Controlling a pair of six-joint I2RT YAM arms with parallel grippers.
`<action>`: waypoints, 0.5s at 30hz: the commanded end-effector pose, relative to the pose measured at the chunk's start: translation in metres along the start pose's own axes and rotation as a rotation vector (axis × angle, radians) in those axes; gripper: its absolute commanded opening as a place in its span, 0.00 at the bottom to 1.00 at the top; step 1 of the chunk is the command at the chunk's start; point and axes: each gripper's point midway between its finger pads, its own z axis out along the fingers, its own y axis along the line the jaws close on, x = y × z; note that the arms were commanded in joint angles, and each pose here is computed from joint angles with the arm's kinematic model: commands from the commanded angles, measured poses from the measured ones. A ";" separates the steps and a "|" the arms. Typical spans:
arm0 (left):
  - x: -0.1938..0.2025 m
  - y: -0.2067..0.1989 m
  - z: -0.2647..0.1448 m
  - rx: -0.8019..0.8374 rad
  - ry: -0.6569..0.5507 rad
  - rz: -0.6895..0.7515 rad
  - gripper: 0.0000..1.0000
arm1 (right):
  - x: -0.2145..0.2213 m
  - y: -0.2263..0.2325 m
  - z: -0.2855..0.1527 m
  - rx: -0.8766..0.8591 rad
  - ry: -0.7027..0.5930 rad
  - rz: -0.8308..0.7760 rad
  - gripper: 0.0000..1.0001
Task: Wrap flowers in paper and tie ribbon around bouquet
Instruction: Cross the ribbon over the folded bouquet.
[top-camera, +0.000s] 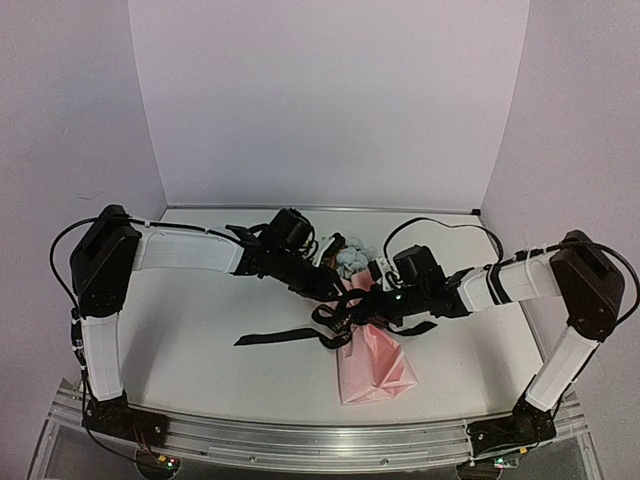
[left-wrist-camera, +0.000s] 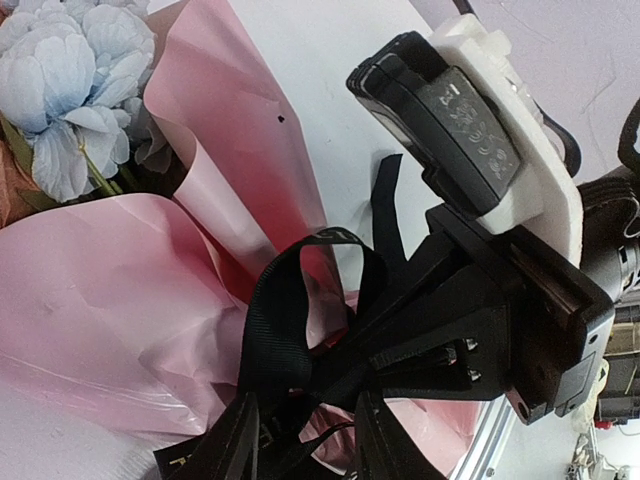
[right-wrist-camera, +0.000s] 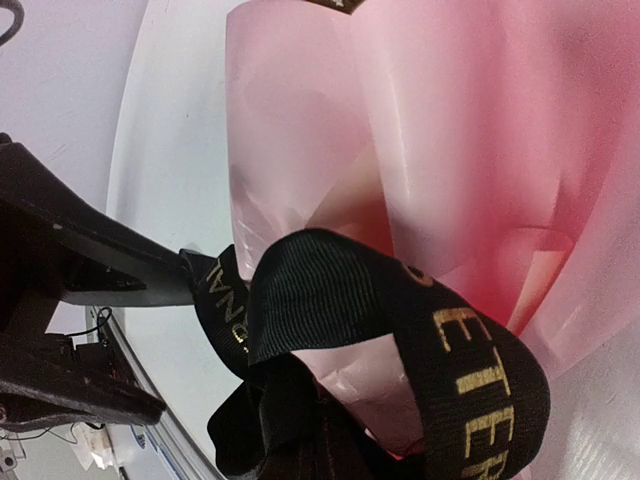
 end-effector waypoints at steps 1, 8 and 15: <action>-0.010 -0.022 -0.009 0.076 -0.035 0.075 0.35 | -0.012 0.005 0.001 0.002 -0.032 -0.029 0.00; -0.007 -0.009 0.002 0.033 -0.015 0.085 0.36 | -0.011 0.005 0.001 0.002 -0.031 -0.031 0.00; -0.008 0.005 0.014 -0.018 0.001 0.094 0.38 | -0.012 0.007 0.000 -0.005 -0.033 -0.034 0.00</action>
